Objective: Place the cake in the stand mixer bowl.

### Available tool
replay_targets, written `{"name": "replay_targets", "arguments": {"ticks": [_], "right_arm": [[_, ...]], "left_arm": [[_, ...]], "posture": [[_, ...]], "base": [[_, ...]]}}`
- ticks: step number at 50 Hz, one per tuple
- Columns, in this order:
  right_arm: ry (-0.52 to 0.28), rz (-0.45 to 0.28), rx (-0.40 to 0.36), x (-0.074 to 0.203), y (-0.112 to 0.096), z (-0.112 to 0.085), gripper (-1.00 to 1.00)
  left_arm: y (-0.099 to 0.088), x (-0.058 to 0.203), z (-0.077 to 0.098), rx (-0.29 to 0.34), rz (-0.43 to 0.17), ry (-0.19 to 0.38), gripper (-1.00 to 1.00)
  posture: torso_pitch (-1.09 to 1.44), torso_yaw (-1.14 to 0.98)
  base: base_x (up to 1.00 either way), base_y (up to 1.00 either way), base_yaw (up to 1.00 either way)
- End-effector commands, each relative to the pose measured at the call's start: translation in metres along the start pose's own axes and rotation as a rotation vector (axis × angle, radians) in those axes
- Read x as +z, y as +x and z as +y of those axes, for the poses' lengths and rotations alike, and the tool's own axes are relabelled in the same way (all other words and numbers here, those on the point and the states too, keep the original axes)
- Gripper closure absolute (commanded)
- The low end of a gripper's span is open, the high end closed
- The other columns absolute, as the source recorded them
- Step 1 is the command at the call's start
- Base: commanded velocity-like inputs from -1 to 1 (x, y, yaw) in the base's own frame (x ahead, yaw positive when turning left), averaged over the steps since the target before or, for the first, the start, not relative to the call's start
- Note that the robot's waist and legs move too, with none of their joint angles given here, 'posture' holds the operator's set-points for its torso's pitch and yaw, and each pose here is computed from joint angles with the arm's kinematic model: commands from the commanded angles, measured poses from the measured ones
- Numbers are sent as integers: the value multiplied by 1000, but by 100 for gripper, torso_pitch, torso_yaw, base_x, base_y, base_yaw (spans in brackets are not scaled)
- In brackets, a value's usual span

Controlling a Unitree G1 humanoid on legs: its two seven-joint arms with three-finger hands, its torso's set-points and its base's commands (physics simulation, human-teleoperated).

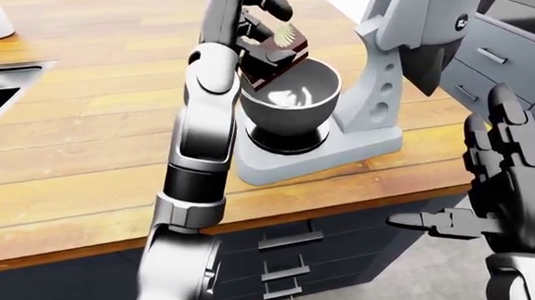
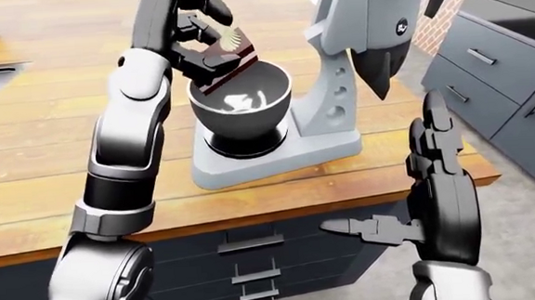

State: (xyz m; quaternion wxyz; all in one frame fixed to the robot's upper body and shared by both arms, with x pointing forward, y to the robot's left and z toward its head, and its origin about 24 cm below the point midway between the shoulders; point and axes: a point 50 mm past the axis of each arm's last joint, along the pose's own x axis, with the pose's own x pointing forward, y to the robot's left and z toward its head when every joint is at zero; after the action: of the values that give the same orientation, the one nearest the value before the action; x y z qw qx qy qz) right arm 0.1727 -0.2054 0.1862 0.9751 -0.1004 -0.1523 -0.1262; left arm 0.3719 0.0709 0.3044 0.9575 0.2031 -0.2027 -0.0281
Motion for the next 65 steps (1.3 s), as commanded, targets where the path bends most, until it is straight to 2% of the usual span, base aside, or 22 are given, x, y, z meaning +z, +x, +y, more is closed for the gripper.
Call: {"name": "replay_targets", "arguments": {"ticks": [1,19,28,39,50,52,56,60,65], "right_arm": [[-9,-70,-8,11,-1,-1,-100],[-9,-71,-9,11,-1,-1,-100],[-11,-72,-8,12,-1,0,-100],[-12,-72,-7,12,-1,0,-100],[-11,-72,-11,11,-2,-1,-100],[-11,-71,-11,11,-2,-1,-100],[-11,-73,-13,11,-2,-1,-100],[-13,-71,-11,11,-1,0,-100],[-14,-73,-10,12,-1,0,-100]], "left_arm": [[1,31,14,70,-136,5,-100],[-2,32,19,83,-138,3,-100],[-8,29,32,108,-136,-12,-100],[-32,26,61,158,-122,-42,-100],[-48,25,80,196,-111,-78,-100],[-52,25,82,195,-101,-112,-100],[-59,24,88,216,-100,-112,-100],[-69,21,93,216,-75,-171,-100],[-82,15,95,227,-63,-186,-100]], "posture": [[0,0],[0,0],[0,0],[0,0],[0,0],[0,0],[0,0],[0,0],[0,0]], "base": [[0,0,0],[0,0,0],[0,0,0],[0,0,0],[0,0,0],[0,0,0],[0,0,0],[0,0,0],[0,0,0]]}}
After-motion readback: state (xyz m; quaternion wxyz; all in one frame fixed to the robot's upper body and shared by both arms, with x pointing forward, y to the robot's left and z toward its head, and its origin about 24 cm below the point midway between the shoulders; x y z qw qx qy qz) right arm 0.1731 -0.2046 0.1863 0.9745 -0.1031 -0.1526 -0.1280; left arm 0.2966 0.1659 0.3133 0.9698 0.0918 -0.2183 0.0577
